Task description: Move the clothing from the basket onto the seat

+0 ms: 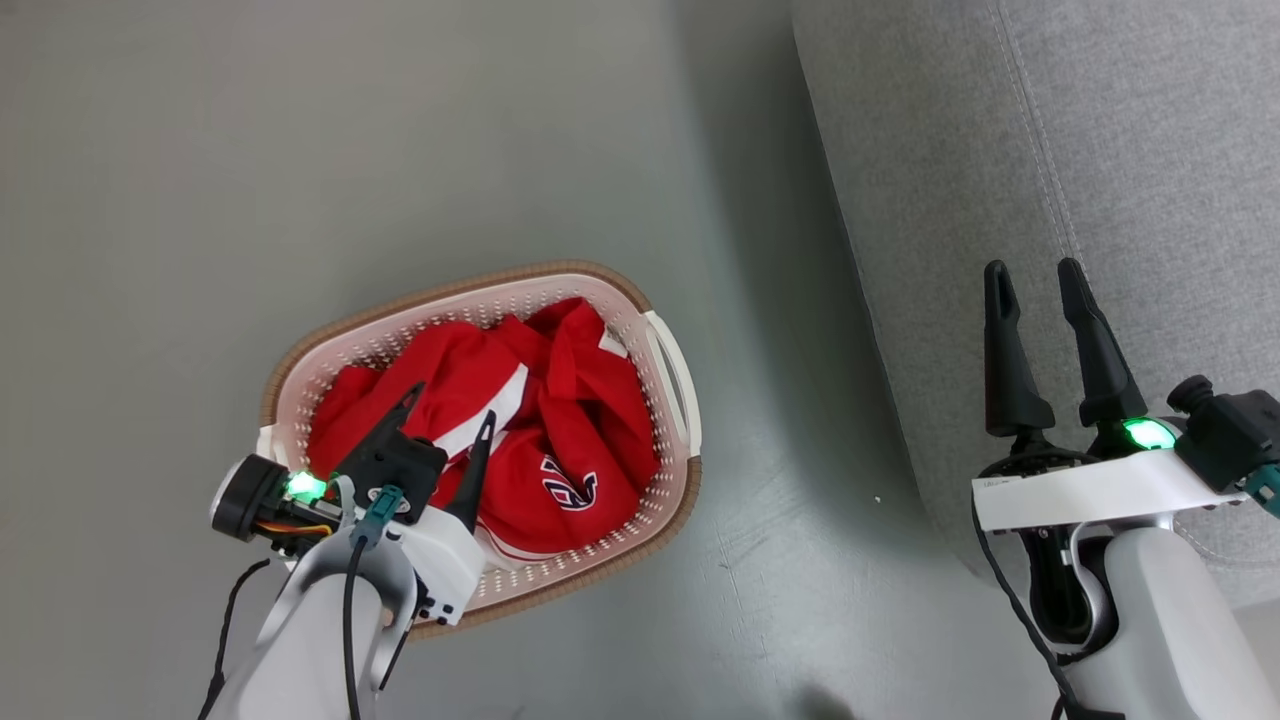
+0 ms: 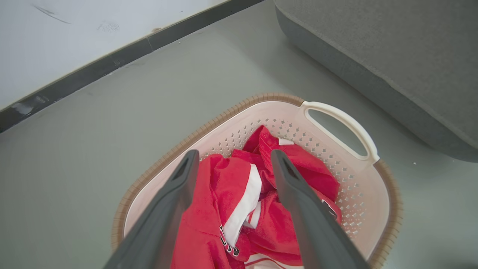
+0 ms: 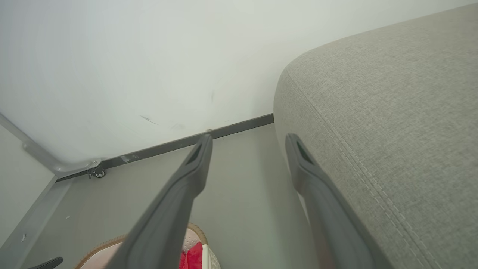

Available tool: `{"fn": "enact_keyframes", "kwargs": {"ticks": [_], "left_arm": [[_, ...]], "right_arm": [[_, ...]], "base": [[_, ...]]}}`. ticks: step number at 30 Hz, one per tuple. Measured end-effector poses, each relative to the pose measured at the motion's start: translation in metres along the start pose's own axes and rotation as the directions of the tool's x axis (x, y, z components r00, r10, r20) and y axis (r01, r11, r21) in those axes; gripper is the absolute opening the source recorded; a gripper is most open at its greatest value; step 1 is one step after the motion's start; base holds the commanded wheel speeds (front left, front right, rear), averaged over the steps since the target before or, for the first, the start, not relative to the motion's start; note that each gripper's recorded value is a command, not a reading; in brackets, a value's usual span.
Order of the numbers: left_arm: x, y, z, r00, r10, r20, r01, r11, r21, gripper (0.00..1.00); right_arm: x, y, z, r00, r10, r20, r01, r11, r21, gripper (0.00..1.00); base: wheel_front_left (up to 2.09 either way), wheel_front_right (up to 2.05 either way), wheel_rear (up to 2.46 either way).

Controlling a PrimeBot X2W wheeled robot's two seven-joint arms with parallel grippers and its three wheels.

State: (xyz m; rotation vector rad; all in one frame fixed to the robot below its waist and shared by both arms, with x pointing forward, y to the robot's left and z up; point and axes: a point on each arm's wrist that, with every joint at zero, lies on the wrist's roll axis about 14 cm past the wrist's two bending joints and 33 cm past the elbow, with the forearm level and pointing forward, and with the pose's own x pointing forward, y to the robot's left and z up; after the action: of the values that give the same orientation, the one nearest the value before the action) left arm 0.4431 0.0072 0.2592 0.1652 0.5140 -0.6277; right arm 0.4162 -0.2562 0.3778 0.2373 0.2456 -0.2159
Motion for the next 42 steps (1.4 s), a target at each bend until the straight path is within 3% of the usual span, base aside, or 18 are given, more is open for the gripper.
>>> {"fn": "enact_keyframes", "kwargs": {"ticks": [9,18,29,42], "left_arm": [[0.016,-0.003,-0.019,0.999,-0.025,-0.046,0.026,1.0,0.016,1.0],[0.033,-0.006,-0.034,0.995,-0.063,-0.076,0.07,0.993,0.098,1.0],[0.049,-0.013,-0.056,0.986,-0.086,-0.145,0.107,0.984,0.144,1.0],[0.063,0.01,-0.082,0.972,0.002,-0.235,0.049,0.976,0.212,1.0]], "right_arm": [[0.011,0.0,0.0,1.0,0.004,0.002,-0.004,1.0,-0.016,1.0],[0.026,-0.006,0.012,0.999,-0.008,0.045,0.01,0.999,-0.03,1.0],[0.026,-0.013,-0.002,1.0,-0.03,0.008,0.03,0.999,-0.02,1.0],[0.032,-0.018,-0.003,0.999,-0.043,0.007,0.044,0.999,-0.012,1.0]], "base": [[0.0,0.0,0.0],[0.0,0.0,0.0],[0.0,0.0,0.0],[0.0,0.0,0.0]]}}
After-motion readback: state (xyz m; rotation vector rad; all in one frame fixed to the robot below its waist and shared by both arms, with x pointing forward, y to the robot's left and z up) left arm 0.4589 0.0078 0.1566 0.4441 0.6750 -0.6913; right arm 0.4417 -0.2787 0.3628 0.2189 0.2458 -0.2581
